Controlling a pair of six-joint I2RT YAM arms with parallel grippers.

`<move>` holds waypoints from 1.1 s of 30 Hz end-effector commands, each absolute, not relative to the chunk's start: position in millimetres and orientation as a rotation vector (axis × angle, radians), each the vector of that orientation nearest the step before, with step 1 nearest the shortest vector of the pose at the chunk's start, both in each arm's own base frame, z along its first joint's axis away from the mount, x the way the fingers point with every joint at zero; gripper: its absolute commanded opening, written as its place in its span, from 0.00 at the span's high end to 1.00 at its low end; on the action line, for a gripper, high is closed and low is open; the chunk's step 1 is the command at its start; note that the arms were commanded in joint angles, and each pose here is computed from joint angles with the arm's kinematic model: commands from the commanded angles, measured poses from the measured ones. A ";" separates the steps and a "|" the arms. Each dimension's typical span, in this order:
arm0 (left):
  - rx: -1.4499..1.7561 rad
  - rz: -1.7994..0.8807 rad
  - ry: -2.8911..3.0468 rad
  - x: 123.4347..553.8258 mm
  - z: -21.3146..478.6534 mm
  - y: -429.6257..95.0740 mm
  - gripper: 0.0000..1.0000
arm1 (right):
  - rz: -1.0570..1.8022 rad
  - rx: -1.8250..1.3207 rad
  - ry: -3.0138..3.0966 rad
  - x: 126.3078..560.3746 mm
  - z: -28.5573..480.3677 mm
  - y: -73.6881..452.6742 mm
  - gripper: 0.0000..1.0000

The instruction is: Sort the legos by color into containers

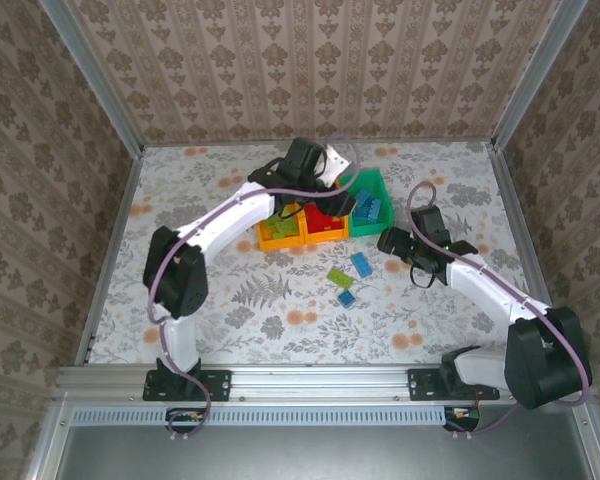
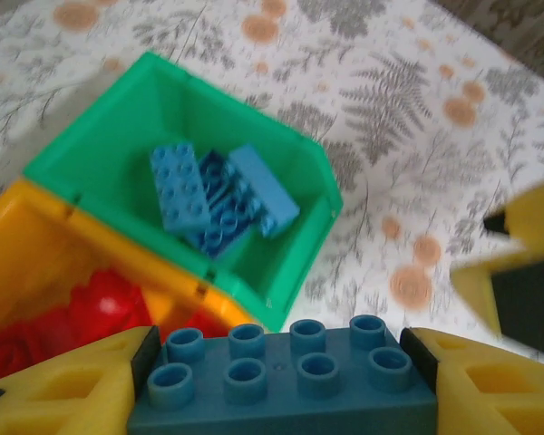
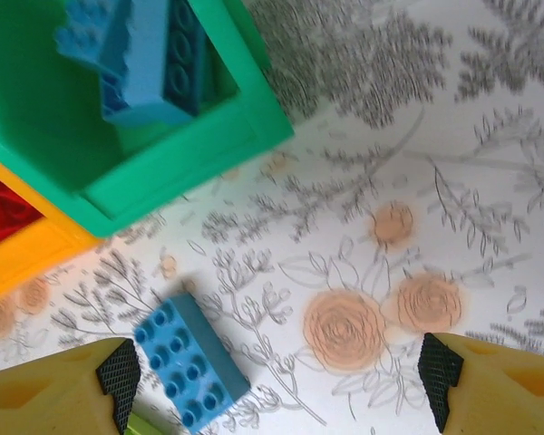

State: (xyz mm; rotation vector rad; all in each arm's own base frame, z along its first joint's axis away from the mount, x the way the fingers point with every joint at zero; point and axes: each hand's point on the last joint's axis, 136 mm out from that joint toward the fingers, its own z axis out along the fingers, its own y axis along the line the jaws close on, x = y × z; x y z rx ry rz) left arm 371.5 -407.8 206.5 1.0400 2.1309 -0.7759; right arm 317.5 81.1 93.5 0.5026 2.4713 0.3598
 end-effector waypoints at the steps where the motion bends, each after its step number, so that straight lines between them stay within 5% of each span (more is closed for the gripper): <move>1: 1.066 -0.959 2.110 373.7 208.4 -439.1 0.47 | 0.386 0.583 2.459 307.5 81.4 86.4 0.17; 12: 0.953 -1.064 2.113 428.5 183.2 -461.4 0.45 | 0.376 0.578 2.495 290.2 62.2 105.5 0.17; 20: 0.911 -1.085 2.107 440.8 178.9 -466.0 0.28 | 0.306 0.439 2.558 289.0 54.3 123.9 0.19; 27: 0.844 -1.091 2.104 447.1 188.6 -466.2 0.01 | 0.220 0.161 2.640 302.6 50.9 149.0 0.21; 33: 0.753 -1.076 2.092 452.1 208.1 -456.5 0.00 | 0.159 0.056 2.711 309.0 39.1 157.6 0.23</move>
